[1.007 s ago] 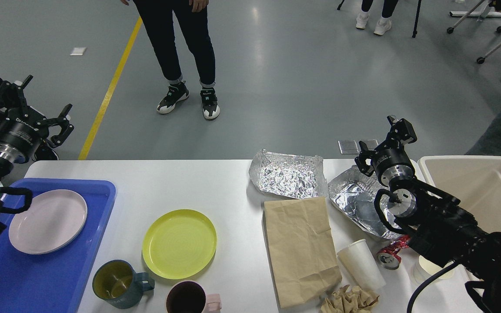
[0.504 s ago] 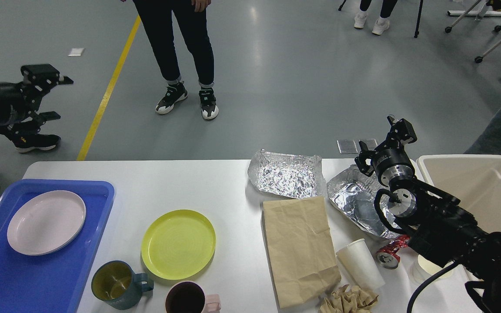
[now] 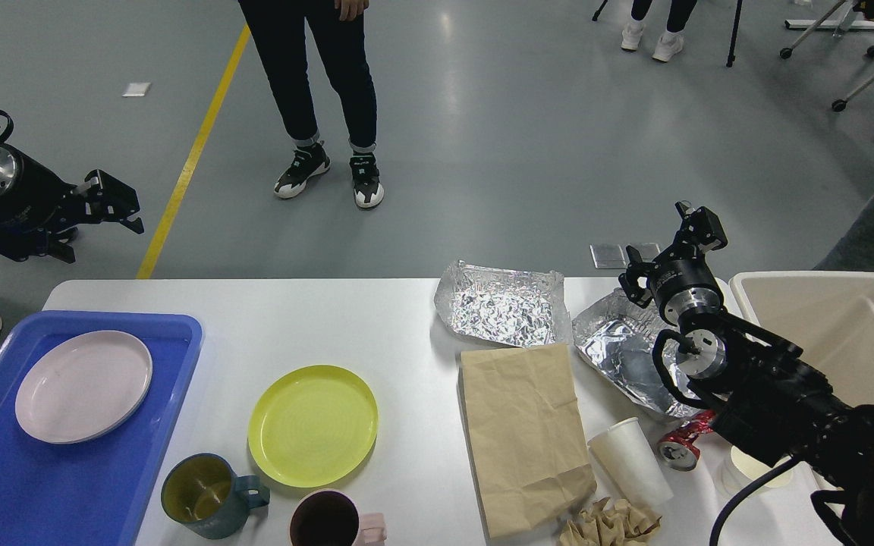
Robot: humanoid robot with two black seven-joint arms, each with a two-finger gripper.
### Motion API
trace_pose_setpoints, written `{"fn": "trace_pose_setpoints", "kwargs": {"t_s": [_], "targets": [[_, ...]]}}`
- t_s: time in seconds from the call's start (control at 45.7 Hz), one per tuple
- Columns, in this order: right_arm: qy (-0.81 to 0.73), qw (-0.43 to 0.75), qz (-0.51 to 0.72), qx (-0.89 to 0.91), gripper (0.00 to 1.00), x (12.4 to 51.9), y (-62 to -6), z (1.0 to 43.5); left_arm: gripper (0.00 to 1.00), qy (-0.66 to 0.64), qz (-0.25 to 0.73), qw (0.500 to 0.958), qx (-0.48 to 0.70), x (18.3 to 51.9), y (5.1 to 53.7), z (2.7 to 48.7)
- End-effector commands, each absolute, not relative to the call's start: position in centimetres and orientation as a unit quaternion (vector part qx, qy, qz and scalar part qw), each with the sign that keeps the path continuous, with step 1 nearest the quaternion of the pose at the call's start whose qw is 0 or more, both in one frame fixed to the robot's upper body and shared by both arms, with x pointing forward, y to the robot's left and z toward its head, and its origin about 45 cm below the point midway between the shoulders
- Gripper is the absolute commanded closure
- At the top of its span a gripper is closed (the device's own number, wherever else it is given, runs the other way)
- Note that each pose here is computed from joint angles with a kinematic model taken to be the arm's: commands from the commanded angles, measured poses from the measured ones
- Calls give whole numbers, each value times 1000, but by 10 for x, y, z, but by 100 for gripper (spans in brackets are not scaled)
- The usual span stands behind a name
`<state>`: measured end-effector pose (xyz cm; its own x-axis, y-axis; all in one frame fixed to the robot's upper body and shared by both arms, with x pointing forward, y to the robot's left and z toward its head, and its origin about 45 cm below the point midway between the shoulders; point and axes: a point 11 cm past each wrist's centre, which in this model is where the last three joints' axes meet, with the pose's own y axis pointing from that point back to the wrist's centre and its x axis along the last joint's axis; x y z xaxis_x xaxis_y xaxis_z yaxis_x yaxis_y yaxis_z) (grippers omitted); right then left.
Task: Tidy desktop
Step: 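Move the left gripper in toward the teal mug near the tray, then lower the left gripper onto the teal mug and grasp it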
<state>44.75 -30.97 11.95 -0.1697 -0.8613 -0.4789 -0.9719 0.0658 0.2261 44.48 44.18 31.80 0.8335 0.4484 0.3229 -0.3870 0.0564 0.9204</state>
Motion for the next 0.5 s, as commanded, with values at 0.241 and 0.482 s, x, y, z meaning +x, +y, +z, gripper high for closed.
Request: {"fn": "trace_pose_setpoints", "kwargs": {"t_s": [0.241, 0.482], "targets": [[722, 110, 253, -635, 0, 448, -310, 120, 4, 87, 139, 690, 705, 401, 415, 253], [722, 109, 252, -635, 0, 447, -310, 120, 4, 140, 60, 685, 712, 361, 397, 218]]}}
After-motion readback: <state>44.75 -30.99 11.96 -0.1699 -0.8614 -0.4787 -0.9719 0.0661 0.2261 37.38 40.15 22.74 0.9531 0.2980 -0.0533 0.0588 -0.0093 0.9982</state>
